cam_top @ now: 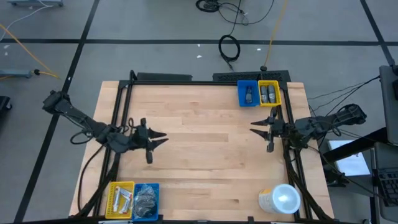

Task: Pick & Place Travel size toiletries
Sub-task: Return to Home Position

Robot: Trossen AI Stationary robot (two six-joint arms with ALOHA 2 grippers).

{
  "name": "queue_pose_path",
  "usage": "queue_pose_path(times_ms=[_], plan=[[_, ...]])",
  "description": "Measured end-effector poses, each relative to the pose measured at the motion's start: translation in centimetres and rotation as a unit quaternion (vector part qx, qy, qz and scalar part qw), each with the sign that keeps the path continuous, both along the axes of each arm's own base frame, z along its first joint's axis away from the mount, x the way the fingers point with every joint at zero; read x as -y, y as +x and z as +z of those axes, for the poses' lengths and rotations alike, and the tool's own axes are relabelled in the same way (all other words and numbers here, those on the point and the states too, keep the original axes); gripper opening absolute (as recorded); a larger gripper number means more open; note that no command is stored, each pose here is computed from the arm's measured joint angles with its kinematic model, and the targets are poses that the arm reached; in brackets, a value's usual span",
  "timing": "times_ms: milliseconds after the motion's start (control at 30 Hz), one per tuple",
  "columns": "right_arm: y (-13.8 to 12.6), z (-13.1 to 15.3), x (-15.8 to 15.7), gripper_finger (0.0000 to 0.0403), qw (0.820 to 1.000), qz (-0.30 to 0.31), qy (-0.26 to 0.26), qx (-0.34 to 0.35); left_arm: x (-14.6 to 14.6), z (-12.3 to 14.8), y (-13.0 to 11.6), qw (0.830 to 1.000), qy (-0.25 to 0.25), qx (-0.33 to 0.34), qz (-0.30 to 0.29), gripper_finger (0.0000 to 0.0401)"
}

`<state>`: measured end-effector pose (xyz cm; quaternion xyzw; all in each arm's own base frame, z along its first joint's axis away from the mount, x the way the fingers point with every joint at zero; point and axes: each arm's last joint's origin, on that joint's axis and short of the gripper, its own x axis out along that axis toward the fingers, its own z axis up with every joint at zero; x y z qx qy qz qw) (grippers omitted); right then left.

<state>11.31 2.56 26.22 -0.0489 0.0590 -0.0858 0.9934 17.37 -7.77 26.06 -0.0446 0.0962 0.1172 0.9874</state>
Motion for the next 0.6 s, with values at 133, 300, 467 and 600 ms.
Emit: queue_pose_path(times_ms=[133, 300, 467, 600], plan=[[-0.6, -0.3, 0.2, 0.0105, 1.000, -0.001, 0.014, 0.010, -1.1, -2.3, -1.8, 0.999, -0.042, 0.026, 0.009, 0.0088], [-1.1, -2.3, 0.4, 0.0105, 0.999, 0.002, 0.011, 0.046, -2.0, -4.3, -3.3, 0.996, -0.058, 0.072, 0.005, 0.0088], [-1.1, -5.2, 0.4, 0.0105, 0.994, 0.005, 0.022, 0.102, -2.4, -5.8, -4.2, 0.994, -0.061, 0.090, -0.001, 0.0088], [-1.1, -6.9, 0.3, 0.0105, 0.989, 0.010, 0.007, 0.149, -2.7, -7.3, -4.6, 0.995, -0.056, 0.082, 0.003, 0.0088]])
